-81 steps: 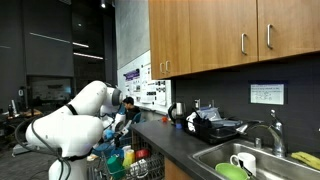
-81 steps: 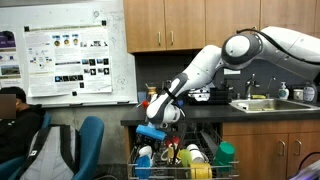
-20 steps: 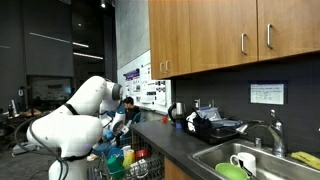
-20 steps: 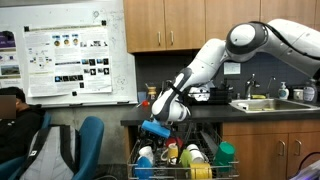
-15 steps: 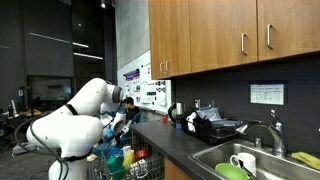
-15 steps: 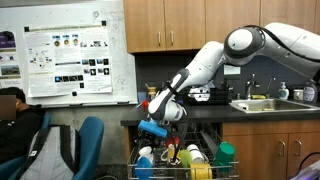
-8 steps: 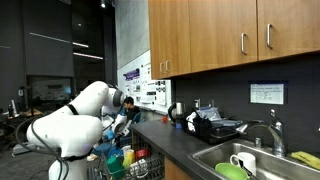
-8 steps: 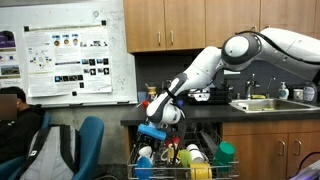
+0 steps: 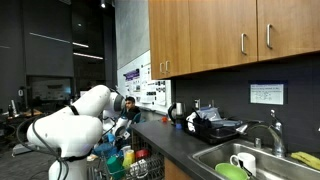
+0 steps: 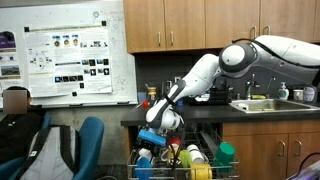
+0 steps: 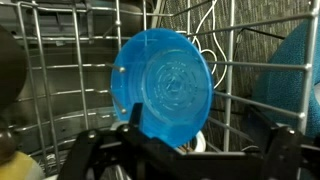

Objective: Put the blue bowl on the counter.

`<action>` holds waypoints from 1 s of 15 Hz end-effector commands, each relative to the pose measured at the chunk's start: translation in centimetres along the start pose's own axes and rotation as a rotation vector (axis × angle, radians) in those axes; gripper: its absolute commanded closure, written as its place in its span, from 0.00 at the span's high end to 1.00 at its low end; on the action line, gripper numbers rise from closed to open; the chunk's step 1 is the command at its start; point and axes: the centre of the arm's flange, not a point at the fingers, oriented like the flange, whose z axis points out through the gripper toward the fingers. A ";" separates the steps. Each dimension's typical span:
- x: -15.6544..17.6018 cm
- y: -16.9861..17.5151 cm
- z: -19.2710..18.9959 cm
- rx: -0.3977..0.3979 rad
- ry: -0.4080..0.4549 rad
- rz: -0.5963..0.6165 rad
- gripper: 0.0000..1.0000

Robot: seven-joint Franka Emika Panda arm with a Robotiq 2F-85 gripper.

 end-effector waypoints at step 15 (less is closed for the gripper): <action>-1.1 0.2 1.9 0.049 -0.034 0.039 0.00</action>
